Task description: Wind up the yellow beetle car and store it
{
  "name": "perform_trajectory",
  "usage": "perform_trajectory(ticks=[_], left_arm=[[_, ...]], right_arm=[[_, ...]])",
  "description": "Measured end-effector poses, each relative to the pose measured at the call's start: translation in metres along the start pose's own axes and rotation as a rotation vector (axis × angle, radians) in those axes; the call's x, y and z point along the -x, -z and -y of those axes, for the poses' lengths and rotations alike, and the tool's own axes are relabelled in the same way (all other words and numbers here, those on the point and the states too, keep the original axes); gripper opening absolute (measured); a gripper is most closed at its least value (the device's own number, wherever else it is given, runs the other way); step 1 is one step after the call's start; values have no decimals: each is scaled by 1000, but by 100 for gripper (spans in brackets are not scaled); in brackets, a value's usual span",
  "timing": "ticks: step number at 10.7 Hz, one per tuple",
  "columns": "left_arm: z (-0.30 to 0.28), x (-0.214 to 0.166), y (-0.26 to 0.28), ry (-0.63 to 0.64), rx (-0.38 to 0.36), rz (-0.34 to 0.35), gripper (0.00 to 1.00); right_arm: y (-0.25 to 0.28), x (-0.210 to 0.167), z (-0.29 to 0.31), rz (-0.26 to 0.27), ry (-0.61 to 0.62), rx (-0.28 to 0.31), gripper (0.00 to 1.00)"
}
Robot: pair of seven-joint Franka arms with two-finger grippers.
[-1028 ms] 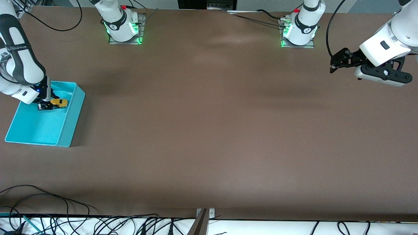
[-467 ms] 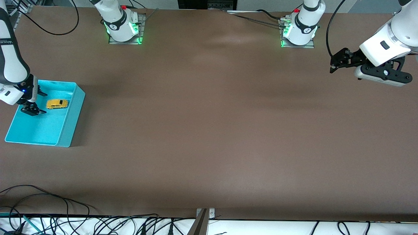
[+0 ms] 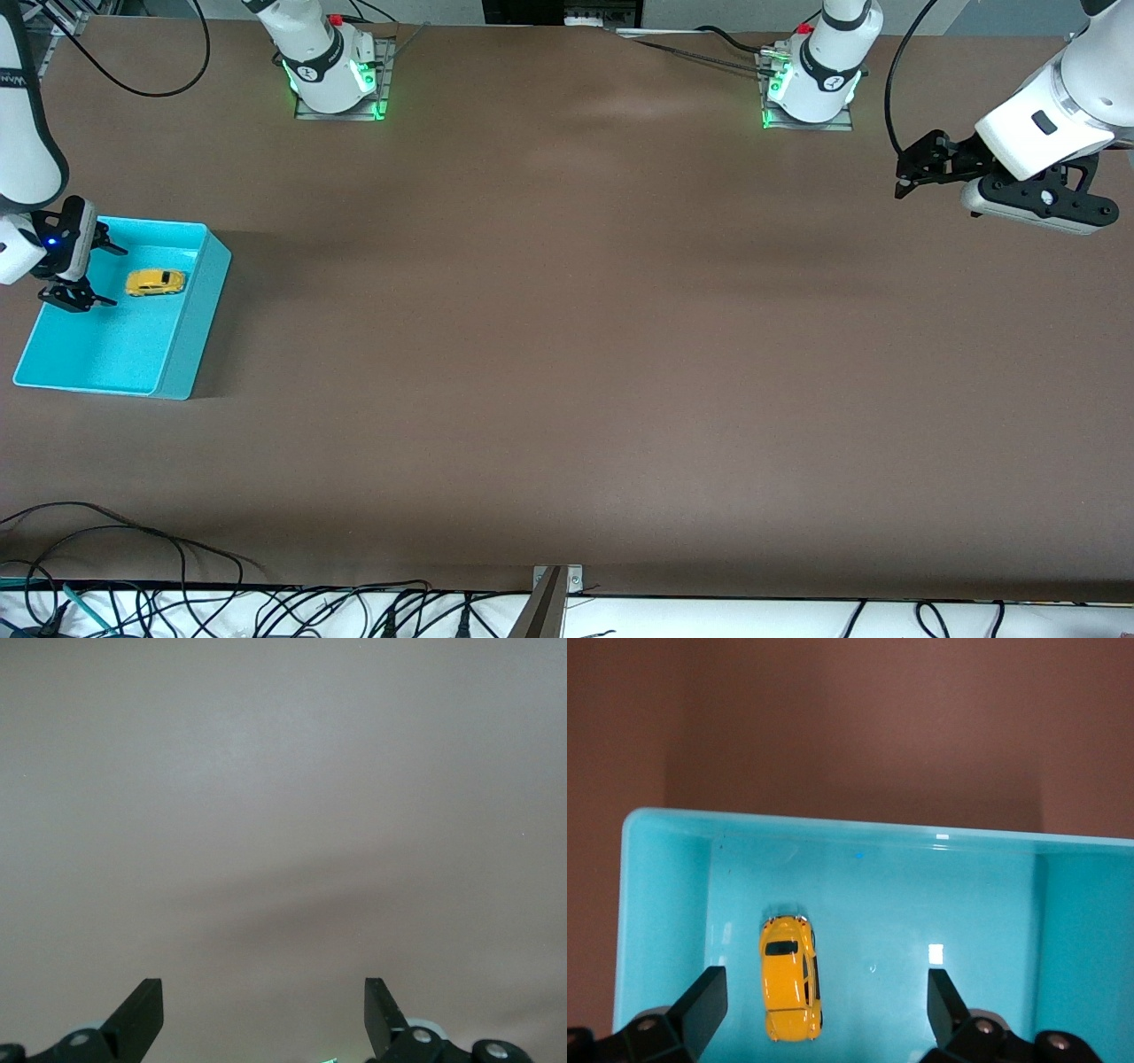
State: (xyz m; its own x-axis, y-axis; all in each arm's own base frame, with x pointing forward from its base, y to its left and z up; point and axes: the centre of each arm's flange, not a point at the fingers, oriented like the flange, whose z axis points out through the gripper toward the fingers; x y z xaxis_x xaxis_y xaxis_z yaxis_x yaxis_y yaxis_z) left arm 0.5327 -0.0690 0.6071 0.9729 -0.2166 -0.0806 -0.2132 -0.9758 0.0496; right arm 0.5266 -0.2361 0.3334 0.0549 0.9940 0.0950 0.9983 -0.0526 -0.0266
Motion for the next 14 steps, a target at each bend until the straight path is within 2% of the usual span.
perform_trajectory(ticks=[8,14], left_arm=[[0,1,0,0,1,5,100],[0,1,0,1,1,6,100]], right_arm=[[82,-152,-9,16,-635,45,100],[150,-235,-2,-13,-1030,93,100]])
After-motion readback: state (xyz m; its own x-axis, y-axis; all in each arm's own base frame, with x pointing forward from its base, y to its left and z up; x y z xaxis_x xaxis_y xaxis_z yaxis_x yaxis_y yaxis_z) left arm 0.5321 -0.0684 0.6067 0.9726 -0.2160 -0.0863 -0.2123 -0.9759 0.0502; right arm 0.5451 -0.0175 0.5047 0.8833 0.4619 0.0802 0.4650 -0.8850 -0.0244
